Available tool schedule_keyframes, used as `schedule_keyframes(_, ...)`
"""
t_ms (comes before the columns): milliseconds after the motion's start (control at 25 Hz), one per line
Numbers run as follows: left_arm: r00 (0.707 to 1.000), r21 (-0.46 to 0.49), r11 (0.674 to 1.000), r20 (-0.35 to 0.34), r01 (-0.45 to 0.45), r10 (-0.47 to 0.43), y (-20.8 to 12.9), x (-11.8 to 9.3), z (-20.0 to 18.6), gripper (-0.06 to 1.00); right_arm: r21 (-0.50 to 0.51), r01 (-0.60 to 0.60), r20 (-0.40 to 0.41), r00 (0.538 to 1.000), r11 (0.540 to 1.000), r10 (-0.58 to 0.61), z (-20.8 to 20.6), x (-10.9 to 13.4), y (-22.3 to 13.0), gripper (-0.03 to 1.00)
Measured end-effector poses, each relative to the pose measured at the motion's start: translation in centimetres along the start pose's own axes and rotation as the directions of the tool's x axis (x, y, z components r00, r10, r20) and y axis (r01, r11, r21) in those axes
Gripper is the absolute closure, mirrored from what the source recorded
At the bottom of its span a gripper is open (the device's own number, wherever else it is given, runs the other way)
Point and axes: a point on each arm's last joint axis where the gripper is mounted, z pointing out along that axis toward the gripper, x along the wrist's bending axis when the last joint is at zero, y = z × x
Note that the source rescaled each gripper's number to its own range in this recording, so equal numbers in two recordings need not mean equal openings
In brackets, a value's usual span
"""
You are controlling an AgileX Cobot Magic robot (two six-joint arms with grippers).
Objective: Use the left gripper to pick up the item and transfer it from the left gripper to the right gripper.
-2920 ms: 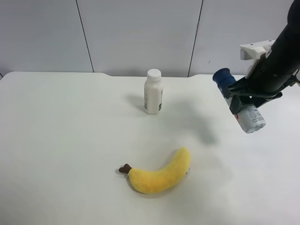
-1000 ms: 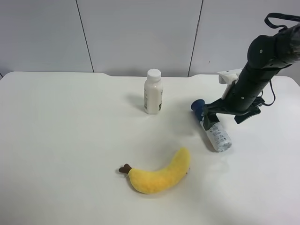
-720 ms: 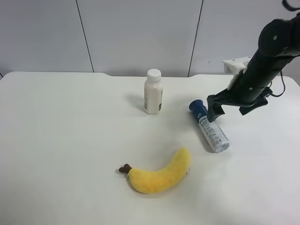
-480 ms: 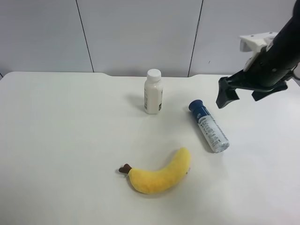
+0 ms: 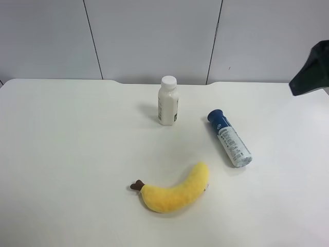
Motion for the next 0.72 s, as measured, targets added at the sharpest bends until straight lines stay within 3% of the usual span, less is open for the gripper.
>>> schedule_keyframes(360, 1.0, 0.0, 1.0, 0.0, 0.0, 0.0, 0.0, 0.0, 0.0, -0.06, -0.159, 0.02, 0.025, 1.0, 0.987, -0.016, -6.6, 0.9, -4.6, -0.03)
schedule_keyframes(480, 1.0, 0.0, 1.0, 0.0, 0.0, 0.0, 0.0, 0.0, 0.0, -0.06, -0.188, 0.019, 0.028, 0.999, 0.982, -0.014, -7.0, 1.3, -7.1, -0.03)
schedule_keyframes(720, 1.0, 0.0, 1.0, 0.0, 0.0, 0.0, 0.0, 0.0, 0.0, -0.06, -0.137, 0.016, 0.024, 1.0, 0.99, -0.013, -3.9, 1.8, -13.2, -0.03)
